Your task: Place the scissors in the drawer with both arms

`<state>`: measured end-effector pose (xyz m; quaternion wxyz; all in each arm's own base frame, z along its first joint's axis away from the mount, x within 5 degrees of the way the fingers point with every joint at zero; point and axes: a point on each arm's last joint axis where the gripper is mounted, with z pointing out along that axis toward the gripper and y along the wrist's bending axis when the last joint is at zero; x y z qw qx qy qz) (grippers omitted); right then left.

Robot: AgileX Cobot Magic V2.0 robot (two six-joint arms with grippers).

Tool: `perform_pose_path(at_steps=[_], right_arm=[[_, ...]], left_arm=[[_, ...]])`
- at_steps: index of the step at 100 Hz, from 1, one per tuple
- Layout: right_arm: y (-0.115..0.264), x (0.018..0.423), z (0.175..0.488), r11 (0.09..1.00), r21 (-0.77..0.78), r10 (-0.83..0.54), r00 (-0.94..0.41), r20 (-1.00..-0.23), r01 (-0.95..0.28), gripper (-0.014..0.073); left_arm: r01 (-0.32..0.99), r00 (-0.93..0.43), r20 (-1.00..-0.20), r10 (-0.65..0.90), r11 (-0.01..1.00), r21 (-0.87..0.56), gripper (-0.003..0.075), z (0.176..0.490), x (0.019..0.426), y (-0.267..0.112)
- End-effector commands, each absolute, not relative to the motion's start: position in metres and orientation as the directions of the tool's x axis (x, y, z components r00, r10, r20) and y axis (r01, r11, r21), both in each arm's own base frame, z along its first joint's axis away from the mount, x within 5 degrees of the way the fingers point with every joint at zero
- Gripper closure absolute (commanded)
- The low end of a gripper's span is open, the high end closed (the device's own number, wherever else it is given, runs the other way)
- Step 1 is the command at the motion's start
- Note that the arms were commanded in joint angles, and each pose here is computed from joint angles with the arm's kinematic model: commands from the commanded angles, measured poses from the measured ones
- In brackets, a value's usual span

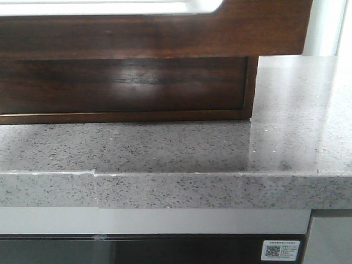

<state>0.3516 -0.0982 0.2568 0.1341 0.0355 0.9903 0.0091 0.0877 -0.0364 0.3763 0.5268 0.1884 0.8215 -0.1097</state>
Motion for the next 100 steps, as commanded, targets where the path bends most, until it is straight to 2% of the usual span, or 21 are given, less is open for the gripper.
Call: perform_pose_path(at_steps=[1, 29, 36, 56, 73, 87, 100], right_arm=[[-0.091, 0.356, 0.279, 0.999, 0.014, 0.033, -0.942, -0.334, 0.03, 0.0228], [-0.088, 0.365, 0.271, 1.0, 0.023, 0.018, -0.957, -0.29, 0.012, 0.0236], [-0.088, 0.365, 0.271, 1.0, 0.024, 0.018, -0.958, -0.286, 0.011, 0.0276], [-0.088, 0.365, 0.273, 1.0, 0.024, 0.017, -0.958, -0.286, 0.01, 0.0465], [-0.088, 0.364, 0.273, 1.0, 0.024, 0.014, -0.963, -0.27, 0.008, 0.0573], [-0.088, 0.361, 0.278, 1.0, 0.013, 0.008, -0.96, -0.279, 0.005, 0.0606], [-0.085, 0.353, 0.298, 1.0, -0.001, 0.004, -0.945, -0.328, 0.004, 0.0606]], left_arm=[[0.43, -0.274, -0.951, 0.145, 0.903, 0.013, 0.0332, 0.394, 0.089, -0.039], [0.436, -0.271, -0.95, 0.152, 0.9, 0.019, 0.0331, 0.394, 0.089, -0.039], [0.436, -0.271, -0.95, 0.152, 0.9, 0.019, 0.0332, 0.394, 0.089, -0.039], [0.436, -0.271, -0.95, 0.152, 0.9, 0.019, 0.0332, 0.394, 0.089, -0.039], [0.437, -0.272, -0.95, 0.152, 0.899, 0.019, 0.0332, 0.394, 0.089, -0.039], [0.437, -0.272, -0.95, 0.152, 0.899, 0.019, 0.0332, 0.394, 0.089, -0.039], [0.436, -0.272, -0.95, 0.153, 0.9, 0.02, 0.0332, 0.394, 0.089, -0.039]])
